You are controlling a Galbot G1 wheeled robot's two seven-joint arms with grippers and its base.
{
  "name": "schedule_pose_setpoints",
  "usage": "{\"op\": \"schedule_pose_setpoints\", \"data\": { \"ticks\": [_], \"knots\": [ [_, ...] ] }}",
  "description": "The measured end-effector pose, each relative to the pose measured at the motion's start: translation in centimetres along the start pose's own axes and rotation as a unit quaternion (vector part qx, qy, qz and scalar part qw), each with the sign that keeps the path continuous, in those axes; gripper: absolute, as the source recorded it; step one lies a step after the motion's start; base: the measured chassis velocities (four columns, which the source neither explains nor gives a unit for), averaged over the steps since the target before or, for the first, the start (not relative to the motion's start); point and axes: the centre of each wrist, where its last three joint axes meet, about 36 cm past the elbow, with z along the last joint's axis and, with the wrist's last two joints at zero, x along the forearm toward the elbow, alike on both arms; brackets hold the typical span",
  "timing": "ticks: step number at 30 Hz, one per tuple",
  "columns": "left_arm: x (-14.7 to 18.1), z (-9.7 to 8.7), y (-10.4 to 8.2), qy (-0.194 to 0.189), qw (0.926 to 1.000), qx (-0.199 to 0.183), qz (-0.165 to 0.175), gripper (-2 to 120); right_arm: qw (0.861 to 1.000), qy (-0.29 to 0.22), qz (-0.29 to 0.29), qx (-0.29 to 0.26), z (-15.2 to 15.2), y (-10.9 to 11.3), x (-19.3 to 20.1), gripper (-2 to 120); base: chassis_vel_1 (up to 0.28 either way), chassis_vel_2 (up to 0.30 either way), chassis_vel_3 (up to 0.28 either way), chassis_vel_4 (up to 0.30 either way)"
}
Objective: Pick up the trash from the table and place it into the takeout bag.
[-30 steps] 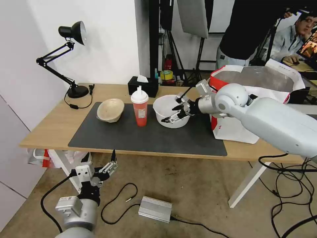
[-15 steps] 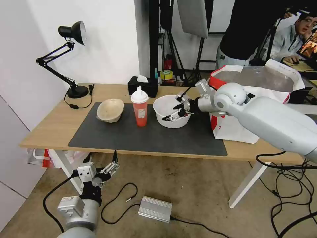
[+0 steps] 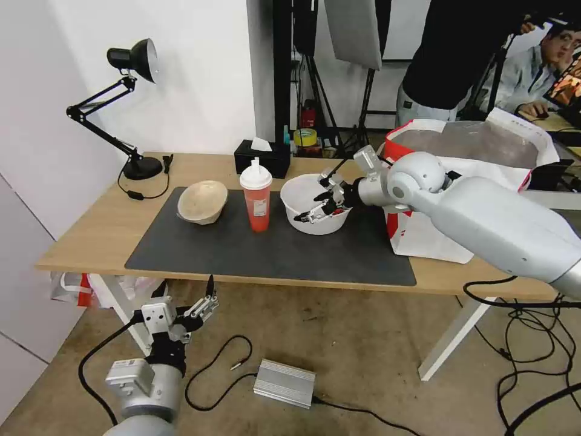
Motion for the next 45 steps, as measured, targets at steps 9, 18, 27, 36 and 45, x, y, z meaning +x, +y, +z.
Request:
{"op": "schedule_pose_setpoints", "data": {
  "ticks": [9,18,27,36,45],
  "knots": [
    [-0.1,0.4,-0.2,0.002,1.0,0.0,0.0,100,1.0,0.006,0.0,0.0,0.4,0.1,-0.4,100,0.0,0.0,0.0,0.0],
    [0.0,0.4,-0.3,-0.004,1.0,0.001,0.002,100,1.0,0.009,0.003,-0.004,0.6,-0.3,-0.6,100,0.0,0.0,0.0,0.0],
    [0.1,0.4,-0.4,-0.003,1.0,0.004,0.002,100,1.0,0.019,0.017,-0.009,1.4,-2.1,-0.5,100,0.0,0.0,0.0,0.0],
    [0.2,0.6,-0.6,0.0,1.0,0.004,0.002,100,0.999,0.019,0.022,-0.017,1.6,-2.9,-0.7,100,0.0,0.0,0.0,0.0],
    [0.2,0.5,-0.5,-0.001,1.0,0.003,0.003,100,1.0,0.017,0.02,-0.017,1.1,-2.9,-1.4,100,0.0,0.0,0.0,0.0]
  ]
}}
